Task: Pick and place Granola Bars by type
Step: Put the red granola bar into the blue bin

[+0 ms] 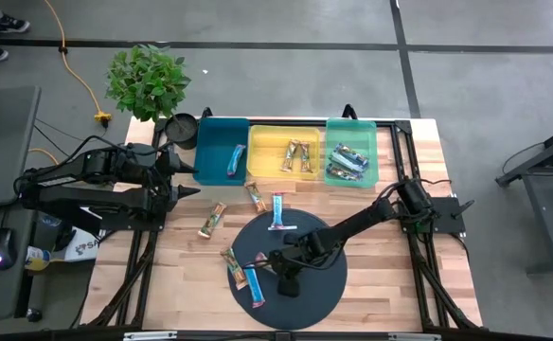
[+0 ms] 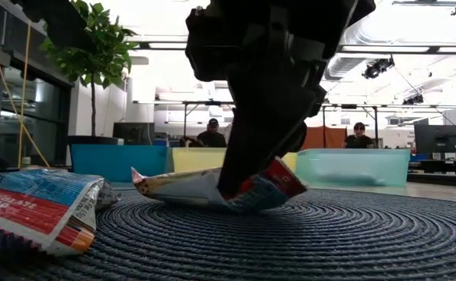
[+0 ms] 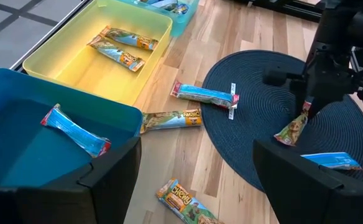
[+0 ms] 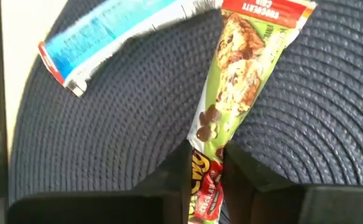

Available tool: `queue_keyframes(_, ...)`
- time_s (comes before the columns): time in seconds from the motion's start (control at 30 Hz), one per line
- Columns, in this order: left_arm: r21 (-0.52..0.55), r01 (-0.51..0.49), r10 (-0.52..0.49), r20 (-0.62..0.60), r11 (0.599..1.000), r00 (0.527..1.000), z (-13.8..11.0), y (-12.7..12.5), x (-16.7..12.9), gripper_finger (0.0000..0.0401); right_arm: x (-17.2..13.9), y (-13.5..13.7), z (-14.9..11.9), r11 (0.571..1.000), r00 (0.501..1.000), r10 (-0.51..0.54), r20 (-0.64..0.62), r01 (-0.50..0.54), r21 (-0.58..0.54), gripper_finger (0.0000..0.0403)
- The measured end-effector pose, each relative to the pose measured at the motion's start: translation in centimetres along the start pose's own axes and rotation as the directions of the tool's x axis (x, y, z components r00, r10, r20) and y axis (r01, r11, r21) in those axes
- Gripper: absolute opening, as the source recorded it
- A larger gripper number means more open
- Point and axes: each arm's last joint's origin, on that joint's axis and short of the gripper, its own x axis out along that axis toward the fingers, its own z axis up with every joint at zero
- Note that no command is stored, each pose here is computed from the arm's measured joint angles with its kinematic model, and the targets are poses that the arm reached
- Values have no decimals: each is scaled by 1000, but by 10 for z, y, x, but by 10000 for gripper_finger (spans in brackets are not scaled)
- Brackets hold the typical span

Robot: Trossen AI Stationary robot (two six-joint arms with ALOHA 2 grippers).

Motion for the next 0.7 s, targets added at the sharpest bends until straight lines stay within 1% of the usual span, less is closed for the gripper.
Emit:
queue_keyframes(0.27,0,0,0,0,1000,1000,0,0,0,303,0,1,2,1000,1000,11,19,-11,16,34)
queue_keyframes(0.4,0,0,0,0,1000,1000,0,0,0,303,-6,7,10,1000,999,12,37,-12,-2,27)
queue_keyframes(0.6,0,0,0,0,1000,1000,0,0,0,303,-25,19,31,996,995,-49,91,55,-65,28)
queue_keyframes(0.7,0,0,0,0,1000,1000,0,0,0,303,-38,25,41,990,989,-94,115,105,-90,27)
